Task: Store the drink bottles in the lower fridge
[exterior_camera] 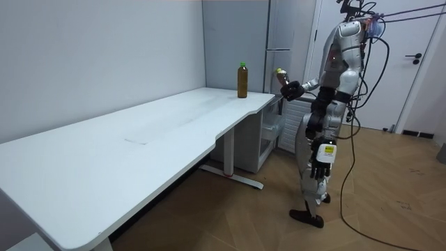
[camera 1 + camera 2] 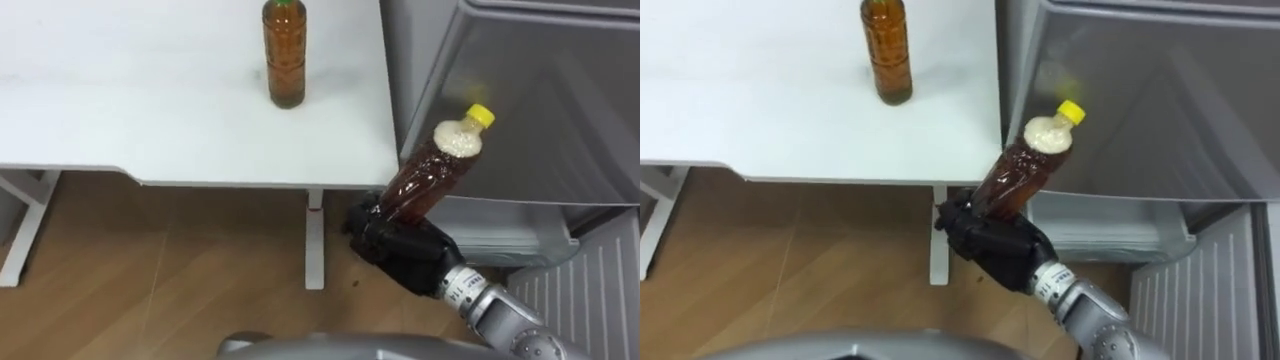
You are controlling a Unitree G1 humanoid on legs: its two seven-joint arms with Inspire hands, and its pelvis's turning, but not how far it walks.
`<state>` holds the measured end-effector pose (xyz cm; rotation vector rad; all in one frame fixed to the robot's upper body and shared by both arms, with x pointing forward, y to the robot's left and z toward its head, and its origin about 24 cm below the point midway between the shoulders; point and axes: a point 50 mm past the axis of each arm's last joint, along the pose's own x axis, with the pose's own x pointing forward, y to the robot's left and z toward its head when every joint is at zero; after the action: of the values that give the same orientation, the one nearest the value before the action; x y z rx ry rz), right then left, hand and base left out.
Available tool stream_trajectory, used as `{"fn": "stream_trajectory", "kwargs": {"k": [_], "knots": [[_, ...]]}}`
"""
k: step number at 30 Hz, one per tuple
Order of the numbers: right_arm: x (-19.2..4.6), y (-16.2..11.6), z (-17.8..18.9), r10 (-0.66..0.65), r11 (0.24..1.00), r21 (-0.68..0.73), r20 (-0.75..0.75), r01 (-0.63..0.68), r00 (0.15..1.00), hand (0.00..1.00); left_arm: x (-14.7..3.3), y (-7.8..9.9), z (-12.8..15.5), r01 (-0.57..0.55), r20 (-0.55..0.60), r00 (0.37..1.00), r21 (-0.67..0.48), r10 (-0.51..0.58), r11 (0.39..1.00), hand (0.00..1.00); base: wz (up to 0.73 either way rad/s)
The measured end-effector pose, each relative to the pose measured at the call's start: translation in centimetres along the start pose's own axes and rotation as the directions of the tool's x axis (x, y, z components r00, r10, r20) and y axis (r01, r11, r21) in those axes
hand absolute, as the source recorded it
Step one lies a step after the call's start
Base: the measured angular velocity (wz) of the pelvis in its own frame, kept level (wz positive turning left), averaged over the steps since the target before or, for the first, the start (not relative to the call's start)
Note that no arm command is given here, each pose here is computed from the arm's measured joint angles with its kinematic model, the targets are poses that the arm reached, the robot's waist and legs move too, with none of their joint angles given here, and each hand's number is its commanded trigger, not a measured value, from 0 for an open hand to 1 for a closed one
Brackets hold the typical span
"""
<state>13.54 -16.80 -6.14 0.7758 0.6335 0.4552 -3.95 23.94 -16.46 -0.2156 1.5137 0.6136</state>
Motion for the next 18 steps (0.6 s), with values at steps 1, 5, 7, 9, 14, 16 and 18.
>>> {"fn": "stream_trajectory", "kwargs": {"k": [1, 5, 7, 9, 14, 16, 18], "knots": [[0.0, 0.0, 0.0, -0.001, 1.000, -0.001, 0.000, 0.001, 1.000, 1.00, 0.0, -0.2, 0.2, 0.011, 0.000, 1.000, 0.007, -0.011, 1.000, 0.00, -0.12], [0.0, 0.0, -0.1, -0.001, 1.000, 0.000, -0.002, 0.001, 1.000, 1.00, 0.1, -0.8, 1.0, 0.034, 0.003, 0.999, 0.117, -0.035, 0.993, 0.00, -0.08], [0.0, -0.1, -0.1, -0.005, 1.000, 0.003, -0.004, 0.005, 1.000, 1.00, 0.1, -0.9, 1.2, 0.038, 0.006, 0.999, 0.144, -0.040, 0.989, 0.00, 0.00], [-0.2, -0.4, -0.2, -0.021, 1.000, 0.010, -0.003, 0.021, 1.000, 1.00, 0.2, -0.9, 1.3, 0.046, 0.005, 0.999, 0.163, -0.048, 0.985, 0.00, -0.03], [-1.0, -1.7, 0.2, -0.084, 0.996, 0.034, 0.029, 0.083, 0.996, 1.00, 0.2, -1.0, 1.1, 0.079, -0.011, 0.997, 0.179, -0.078, 0.981, 0.00, -0.02], [-1.2, -2.1, 0.1, -0.106, 0.994, 0.042, 0.029, 0.104, 0.994, 1.00, 0.2, -1.0, 0.9, 0.088, -0.018, 0.996, 0.178, -0.086, 0.980, 0.00, -0.05], [-1.3, -2.3, 0.0, -0.124, 0.991, 0.048, 0.024, 0.122, 0.992, 1.00, 0.2, -1.0, 0.8, 0.088, -0.025, 0.996, 0.178, -0.085, 0.980, 0.00, -0.08]]}}
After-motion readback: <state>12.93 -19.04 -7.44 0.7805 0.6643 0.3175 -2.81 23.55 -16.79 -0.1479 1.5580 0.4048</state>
